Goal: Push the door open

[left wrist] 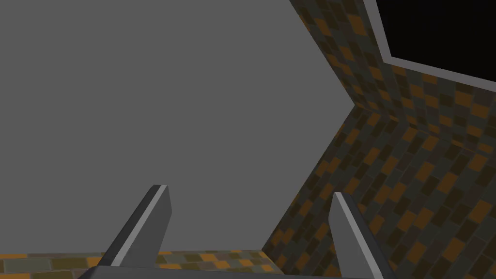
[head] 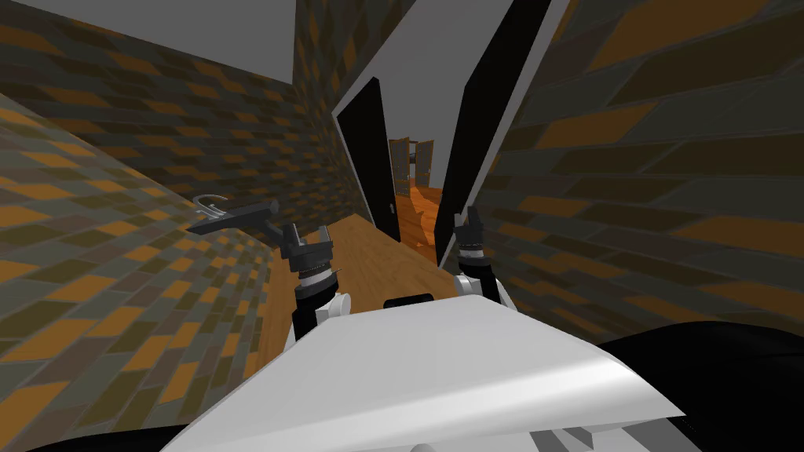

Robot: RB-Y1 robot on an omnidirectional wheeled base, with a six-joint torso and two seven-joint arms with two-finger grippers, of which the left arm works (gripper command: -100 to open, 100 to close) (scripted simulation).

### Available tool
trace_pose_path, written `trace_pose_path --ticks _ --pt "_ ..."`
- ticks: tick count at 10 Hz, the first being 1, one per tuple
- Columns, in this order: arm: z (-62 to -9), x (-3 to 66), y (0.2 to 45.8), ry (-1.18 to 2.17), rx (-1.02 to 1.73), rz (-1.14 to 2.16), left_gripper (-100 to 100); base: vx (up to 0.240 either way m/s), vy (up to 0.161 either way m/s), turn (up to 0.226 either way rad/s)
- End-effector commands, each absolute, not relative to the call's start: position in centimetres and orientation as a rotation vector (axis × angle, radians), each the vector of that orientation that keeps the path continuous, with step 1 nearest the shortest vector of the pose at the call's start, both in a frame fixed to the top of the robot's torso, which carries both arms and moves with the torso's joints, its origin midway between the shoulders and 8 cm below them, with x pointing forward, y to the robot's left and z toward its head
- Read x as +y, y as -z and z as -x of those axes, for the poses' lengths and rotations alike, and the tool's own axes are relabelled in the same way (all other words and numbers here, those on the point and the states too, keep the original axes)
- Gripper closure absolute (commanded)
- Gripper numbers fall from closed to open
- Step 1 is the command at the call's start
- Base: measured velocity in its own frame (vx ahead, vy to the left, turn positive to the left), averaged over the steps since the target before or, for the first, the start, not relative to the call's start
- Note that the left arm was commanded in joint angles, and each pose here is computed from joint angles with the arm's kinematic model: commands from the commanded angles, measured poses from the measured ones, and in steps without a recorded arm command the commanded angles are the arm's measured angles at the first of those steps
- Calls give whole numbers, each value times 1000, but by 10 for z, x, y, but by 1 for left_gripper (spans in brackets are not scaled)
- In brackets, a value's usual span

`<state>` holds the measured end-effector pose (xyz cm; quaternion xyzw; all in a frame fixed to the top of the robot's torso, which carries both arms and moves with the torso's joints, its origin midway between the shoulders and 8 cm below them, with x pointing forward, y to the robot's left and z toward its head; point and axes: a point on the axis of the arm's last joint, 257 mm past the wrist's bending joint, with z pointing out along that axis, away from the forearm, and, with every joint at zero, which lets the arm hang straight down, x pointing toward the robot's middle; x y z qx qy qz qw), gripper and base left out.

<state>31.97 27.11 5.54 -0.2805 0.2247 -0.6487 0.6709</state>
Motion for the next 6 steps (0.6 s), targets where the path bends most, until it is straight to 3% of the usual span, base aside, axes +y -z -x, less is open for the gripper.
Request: trace_pose_path --ticks 1,6 --pt "-325 267 -46 1459 542 628 -100 134 -48 -24" --pt "-338 255 -16 1450 637 621 -100 207 49 -32"
